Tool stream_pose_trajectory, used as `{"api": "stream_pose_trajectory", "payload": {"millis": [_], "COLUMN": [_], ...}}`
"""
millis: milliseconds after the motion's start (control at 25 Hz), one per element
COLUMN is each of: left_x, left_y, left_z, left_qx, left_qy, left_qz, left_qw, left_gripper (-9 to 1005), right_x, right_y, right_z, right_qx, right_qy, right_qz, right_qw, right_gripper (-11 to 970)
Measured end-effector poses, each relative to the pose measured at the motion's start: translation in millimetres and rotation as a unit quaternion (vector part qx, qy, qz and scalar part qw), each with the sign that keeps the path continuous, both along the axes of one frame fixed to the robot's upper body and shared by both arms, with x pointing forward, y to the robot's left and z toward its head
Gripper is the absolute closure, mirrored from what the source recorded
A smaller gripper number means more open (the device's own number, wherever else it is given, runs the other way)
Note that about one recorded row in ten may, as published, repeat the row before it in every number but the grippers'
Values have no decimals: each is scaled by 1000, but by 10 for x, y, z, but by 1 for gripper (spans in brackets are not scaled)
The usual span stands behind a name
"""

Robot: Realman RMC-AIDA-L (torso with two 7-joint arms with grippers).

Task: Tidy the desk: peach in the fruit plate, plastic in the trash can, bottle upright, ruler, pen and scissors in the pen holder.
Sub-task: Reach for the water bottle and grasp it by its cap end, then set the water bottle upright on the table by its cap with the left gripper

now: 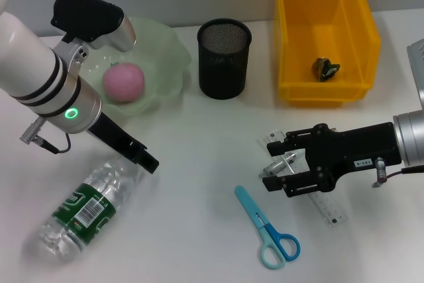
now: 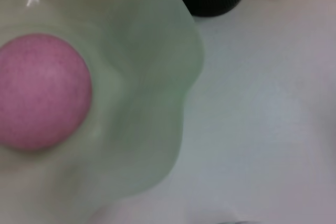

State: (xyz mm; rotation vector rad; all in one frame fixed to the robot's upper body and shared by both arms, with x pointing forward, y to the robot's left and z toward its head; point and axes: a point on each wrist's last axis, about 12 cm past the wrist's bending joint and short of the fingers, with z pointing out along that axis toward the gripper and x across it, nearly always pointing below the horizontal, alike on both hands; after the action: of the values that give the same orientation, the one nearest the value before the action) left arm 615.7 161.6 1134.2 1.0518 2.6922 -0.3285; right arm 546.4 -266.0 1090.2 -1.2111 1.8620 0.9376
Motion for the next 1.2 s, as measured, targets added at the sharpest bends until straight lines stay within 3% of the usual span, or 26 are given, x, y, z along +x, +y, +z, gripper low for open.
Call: {"api": "stream_pose_trajectory", "payload": {"millis": [680,880,1200], "left_x": [-3,-4,-9], "left_y": [-17,-14,-19], "left_z": [-22,-29,-39], "left_qx": [7,11,15], "left_qy": [-5,-6,-6], "left_qz": [-6,-7,-10], "left_qw": [1000,1000,1000], "left_gripper": [319,467,551], "right_x": [1,3,6], "right_y": [-2,-1,0], "right_z": [1,4,7], "right_qx": [0,0,0], "right_qy": [3,2,2], "right_qz": [-2,-2,-1], "right_qw": [1000,1000,1000], "right_gripper": [238,240,239]}}
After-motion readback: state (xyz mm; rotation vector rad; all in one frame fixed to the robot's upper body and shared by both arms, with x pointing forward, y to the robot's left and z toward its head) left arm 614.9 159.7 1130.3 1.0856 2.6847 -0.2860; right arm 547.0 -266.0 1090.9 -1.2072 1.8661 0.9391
